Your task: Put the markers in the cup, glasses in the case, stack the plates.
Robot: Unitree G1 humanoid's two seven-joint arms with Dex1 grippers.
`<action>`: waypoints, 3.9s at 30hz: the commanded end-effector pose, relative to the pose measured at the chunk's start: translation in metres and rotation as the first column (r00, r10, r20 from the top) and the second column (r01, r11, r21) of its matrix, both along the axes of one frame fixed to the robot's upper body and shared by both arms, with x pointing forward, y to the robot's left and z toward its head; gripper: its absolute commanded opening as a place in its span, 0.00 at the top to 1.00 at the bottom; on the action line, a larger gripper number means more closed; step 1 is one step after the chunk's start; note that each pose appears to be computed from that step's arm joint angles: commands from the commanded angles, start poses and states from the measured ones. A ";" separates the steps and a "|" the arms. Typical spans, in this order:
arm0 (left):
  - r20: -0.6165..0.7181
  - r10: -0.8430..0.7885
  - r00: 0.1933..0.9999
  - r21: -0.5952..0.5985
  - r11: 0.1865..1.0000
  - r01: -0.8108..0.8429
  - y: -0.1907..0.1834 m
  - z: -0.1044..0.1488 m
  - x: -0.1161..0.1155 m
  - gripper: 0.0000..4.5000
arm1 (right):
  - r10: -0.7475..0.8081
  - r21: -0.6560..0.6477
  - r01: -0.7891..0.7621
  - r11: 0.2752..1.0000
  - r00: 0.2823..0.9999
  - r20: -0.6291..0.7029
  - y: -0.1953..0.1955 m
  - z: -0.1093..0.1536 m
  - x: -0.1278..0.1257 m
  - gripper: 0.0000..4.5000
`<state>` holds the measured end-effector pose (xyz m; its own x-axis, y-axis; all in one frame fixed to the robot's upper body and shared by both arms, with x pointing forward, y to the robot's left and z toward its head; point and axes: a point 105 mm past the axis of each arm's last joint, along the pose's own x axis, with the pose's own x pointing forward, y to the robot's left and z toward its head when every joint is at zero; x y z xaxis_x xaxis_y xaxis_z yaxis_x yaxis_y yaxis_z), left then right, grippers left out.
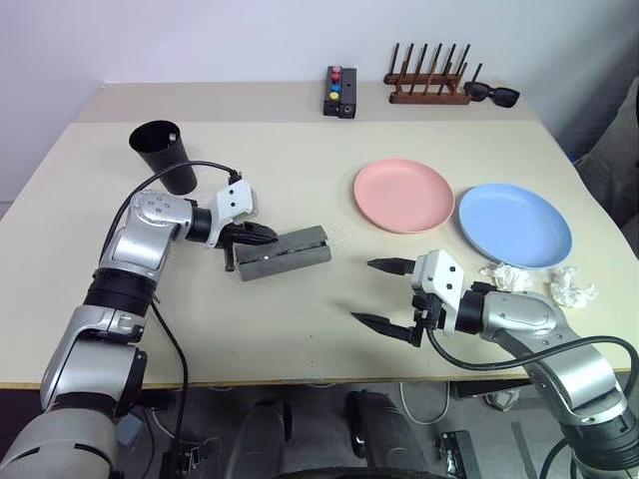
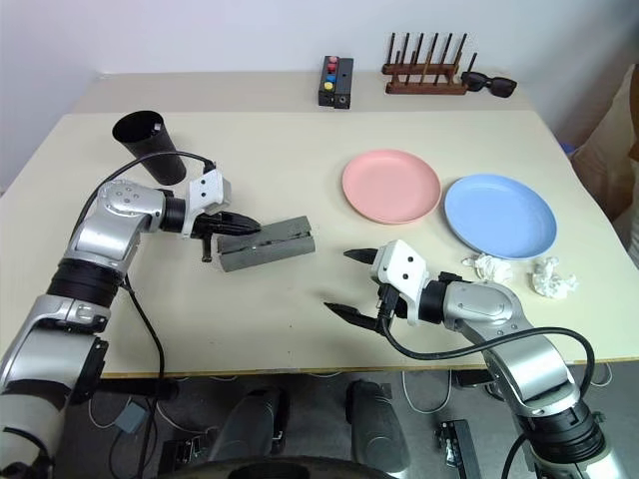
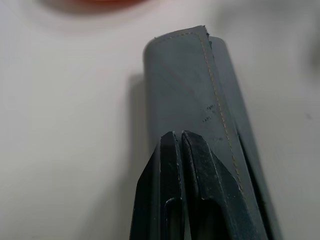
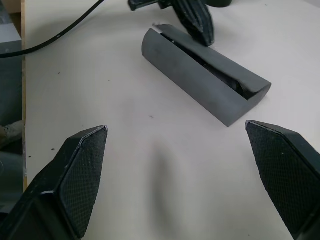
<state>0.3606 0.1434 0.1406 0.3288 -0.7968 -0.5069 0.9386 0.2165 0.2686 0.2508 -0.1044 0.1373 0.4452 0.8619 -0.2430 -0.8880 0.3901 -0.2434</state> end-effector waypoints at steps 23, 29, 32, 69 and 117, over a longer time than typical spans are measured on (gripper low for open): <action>0.052 0.025 0.998 -0.323 0.946 -0.007 -0.006 0.053 -0.022 0.97 | -0.193 -0.087 0.210 0.974 0.966 0.172 -0.034 0.016 0.039 0.00; 0.030 -0.035 0.999 -0.353 0.935 0.043 -0.012 0.053 -0.051 0.97 | -0.393 -0.218 0.456 0.863 0.876 0.279 -0.088 0.010 0.074 0.00; 0.003 -0.065 0.998 -0.376 0.925 0.061 -0.019 0.050 -0.063 0.97 | -0.495 -0.272 0.574 0.773 0.812 0.308 -0.125 0.009 0.085 0.00; 0.020 0.096 0.995 -0.557 0.828 -0.068 -0.041 0.037 -0.050 0.98 | -0.303 -0.256 0.531 0.808 0.747 0.592 -0.095 0.048 0.101 0.98; 0.011 -0.138 0.990 -0.630 0.768 0.114 -0.110 0.051 -0.070 0.98 | -0.903 -0.179 0.888 0.424 0.430 -0.006 -0.215 -0.033 0.028 0.51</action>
